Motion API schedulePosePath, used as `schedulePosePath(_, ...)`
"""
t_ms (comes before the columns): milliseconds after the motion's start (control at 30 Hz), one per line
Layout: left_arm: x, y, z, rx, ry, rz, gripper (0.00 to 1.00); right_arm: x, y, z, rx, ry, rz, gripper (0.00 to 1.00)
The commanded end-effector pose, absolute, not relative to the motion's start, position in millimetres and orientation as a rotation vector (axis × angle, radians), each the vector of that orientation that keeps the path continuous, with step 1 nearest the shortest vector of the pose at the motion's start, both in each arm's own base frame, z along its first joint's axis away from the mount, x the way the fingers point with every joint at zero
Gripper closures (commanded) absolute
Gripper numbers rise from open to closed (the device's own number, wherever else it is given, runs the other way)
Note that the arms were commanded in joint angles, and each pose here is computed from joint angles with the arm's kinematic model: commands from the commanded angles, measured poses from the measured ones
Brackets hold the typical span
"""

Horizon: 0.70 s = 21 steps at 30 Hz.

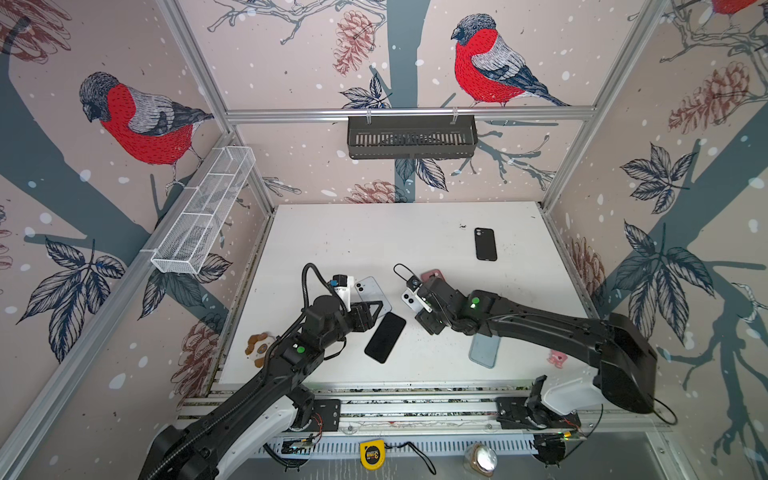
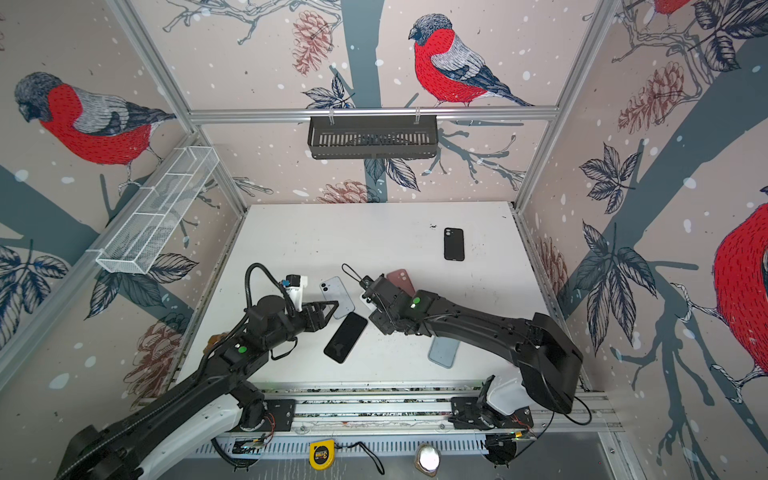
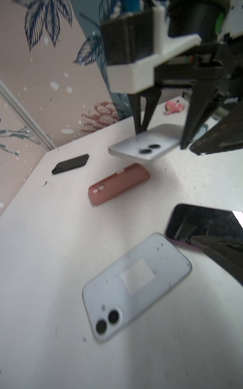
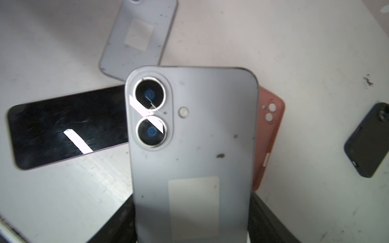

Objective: Put the phone into the phone case

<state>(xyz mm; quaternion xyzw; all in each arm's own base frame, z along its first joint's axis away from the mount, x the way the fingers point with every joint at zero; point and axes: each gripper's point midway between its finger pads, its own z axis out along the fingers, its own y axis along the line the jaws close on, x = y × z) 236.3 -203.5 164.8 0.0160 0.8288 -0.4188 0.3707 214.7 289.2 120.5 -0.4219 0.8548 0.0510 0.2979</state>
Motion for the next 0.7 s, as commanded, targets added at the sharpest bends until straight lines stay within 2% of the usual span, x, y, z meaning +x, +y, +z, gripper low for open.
schedulePosePath(0,218,-237,195,0.177,2.106,-1.351,0.39,190,303,132,-1.128,2.243,0.266,0.43)
schedulePosePath(133,212,-254,208,0.224,2.096,-1.473,0.41,169,314,139,-1.188,2.201,0.317,0.43)
schedulePosePath(233,211,-261,210,0.241,2.108,-1.481,0.41,161,321,142,-1.212,2.178,0.326,0.43)
schedulePosePath(467,210,-268,201,0.248,2.156,-1.498,0.53,161,326,147,-1.207,2.162,0.290,0.43)
schedulePosePath(667,210,-266,195,0.239,2.178,-1.477,0.55,163,324,159,-1.184,2.145,0.273,0.43)
